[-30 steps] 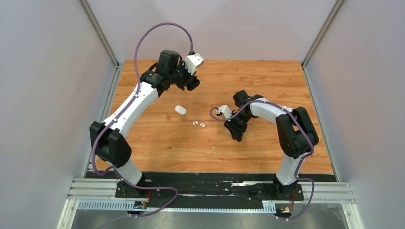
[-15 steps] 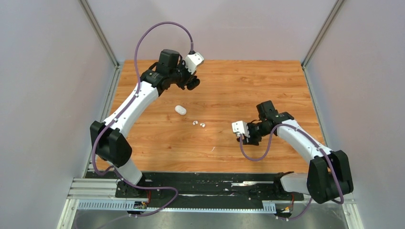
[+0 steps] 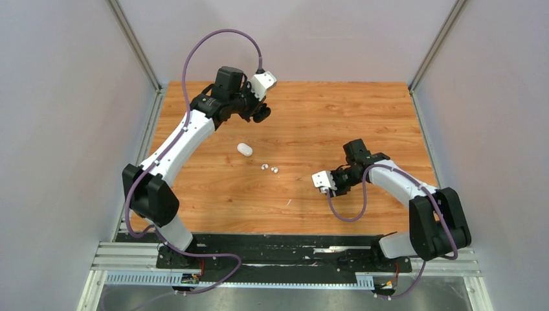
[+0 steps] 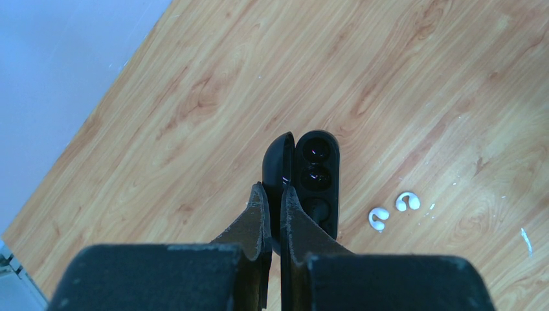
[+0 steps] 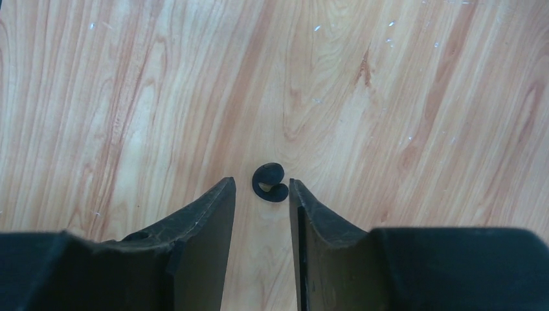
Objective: Insert the wireless bluetooth earbuds into the charging case
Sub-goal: Pick up the right earbud from the center of the board, then insert the right earbud into the right side groove of the charging case.
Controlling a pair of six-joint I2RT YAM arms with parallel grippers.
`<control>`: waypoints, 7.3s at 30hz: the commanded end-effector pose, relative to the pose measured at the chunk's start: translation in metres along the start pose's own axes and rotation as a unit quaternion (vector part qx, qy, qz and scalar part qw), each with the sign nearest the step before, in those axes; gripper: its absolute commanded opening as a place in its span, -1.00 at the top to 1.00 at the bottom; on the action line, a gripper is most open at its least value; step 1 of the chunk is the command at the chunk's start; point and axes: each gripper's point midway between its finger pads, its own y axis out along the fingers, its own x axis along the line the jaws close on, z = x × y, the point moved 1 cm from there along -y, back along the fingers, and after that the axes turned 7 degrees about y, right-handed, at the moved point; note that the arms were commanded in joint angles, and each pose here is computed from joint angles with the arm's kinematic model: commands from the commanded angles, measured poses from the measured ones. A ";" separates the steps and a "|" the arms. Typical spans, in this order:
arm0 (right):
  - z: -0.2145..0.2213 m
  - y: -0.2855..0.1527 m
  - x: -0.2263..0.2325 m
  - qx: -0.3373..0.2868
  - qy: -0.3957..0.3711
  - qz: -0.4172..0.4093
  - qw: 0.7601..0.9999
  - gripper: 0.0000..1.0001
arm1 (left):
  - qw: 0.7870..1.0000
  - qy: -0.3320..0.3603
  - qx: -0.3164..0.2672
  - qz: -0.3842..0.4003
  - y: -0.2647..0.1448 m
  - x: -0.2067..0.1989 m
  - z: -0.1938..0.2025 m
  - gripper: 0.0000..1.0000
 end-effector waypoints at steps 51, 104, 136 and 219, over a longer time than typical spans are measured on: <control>0.005 0.008 -0.038 0.012 0.036 -0.002 0.999 1.00 | 1.000 0.003 -0.020 -0.001 0.001 0.005 -0.013 1.00; -0.199 -0.062 -0.164 -0.157 0.029 0.058 0.985 1.00 | 0.941 0.192 -0.171 0.219 -0.016 -0.090 -0.042 1.00; -0.195 -0.050 -0.152 -0.128 -0.015 0.055 0.990 0.99 | 0.959 0.104 -0.159 0.209 -0.007 -0.083 -0.055 1.00; -0.221 -0.108 -0.168 -0.187 0.084 0.189 0.960 0.24 | 0.972 0.090 -0.145 0.163 0.004 -0.069 -0.051 1.00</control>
